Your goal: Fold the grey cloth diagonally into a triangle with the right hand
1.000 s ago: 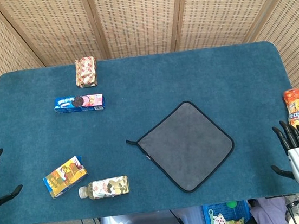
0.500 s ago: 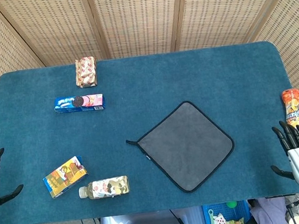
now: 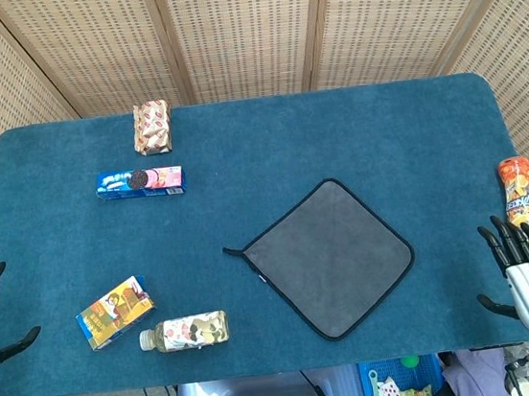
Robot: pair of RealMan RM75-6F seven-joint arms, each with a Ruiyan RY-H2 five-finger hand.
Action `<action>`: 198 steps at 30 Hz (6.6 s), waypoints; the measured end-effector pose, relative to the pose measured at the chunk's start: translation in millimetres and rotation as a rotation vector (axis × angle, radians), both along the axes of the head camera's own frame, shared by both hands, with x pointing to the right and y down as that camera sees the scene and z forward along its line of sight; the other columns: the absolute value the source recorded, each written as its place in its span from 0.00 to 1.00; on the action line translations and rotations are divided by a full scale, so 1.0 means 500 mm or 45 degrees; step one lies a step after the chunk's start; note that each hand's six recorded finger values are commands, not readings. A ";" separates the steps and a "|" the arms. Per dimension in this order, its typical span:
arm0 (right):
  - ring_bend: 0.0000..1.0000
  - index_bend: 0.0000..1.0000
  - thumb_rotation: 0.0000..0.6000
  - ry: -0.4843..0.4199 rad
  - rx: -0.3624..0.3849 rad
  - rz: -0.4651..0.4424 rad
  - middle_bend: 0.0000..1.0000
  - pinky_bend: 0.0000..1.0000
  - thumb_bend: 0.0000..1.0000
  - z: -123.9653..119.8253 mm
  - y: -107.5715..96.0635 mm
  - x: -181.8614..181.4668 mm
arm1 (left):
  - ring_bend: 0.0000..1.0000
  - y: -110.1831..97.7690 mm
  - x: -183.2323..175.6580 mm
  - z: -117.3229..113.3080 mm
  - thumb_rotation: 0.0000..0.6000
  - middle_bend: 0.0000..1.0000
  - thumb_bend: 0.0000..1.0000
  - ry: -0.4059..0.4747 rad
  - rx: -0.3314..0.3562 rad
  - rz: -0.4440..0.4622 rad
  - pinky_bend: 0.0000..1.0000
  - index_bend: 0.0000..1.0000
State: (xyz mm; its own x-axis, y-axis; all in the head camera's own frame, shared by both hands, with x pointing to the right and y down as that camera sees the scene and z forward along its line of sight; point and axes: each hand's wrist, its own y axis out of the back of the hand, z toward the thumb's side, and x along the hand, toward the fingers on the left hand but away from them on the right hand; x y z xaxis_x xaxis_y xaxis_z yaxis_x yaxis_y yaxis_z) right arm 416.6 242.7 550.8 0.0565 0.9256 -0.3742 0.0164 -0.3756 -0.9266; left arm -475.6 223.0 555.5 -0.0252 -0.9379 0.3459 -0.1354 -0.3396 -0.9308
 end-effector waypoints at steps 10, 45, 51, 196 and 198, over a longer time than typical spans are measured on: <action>0.00 0.00 1.00 -0.046 -0.047 -0.031 0.00 0.00 0.09 0.004 0.021 -0.030 | 0.00 0.000 0.003 0.001 1.00 0.00 0.15 0.005 -0.005 0.003 0.00 0.00; 0.00 0.36 1.00 -0.352 -0.117 -0.278 0.00 0.00 0.09 0.087 0.120 -0.332 | 0.00 -0.003 0.000 -0.003 1.00 0.00 0.15 0.022 0.003 -0.004 0.00 0.00; 0.00 0.36 1.00 -0.399 -0.137 -0.316 0.00 0.00 0.09 0.102 0.130 -0.380 | 0.00 -0.002 0.001 -0.001 1.00 0.00 0.15 0.020 0.002 -0.001 0.00 0.00; 0.00 0.61 1.00 -0.426 -0.211 -0.120 0.10 0.00 0.46 0.288 0.119 -0.399 | 0.00 -0.001 0.009 0.000 1.00 0.00 0.15 0.046 0.014 0.022 0.00 0.00; 0.00 0.61 1.00 -0.425 -0.217 -0.119 0.10 0.00 0.50 0.289 0.120 -0.398 | 0.00 -0.001 0.009 0.000 1.00 0.00 0.15 0.045 0.014 0.022 0.00 0.00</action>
State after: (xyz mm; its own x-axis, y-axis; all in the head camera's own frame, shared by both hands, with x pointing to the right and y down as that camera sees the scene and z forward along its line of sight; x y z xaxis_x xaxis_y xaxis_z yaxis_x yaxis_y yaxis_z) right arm 217.7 302.5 695.1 0.2824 0.8367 -0.4692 0.2654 -0.5382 -0.7999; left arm -471.0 222.4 555.7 0.0029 -0.9419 0.3358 -0.1629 -0.3317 -0.9292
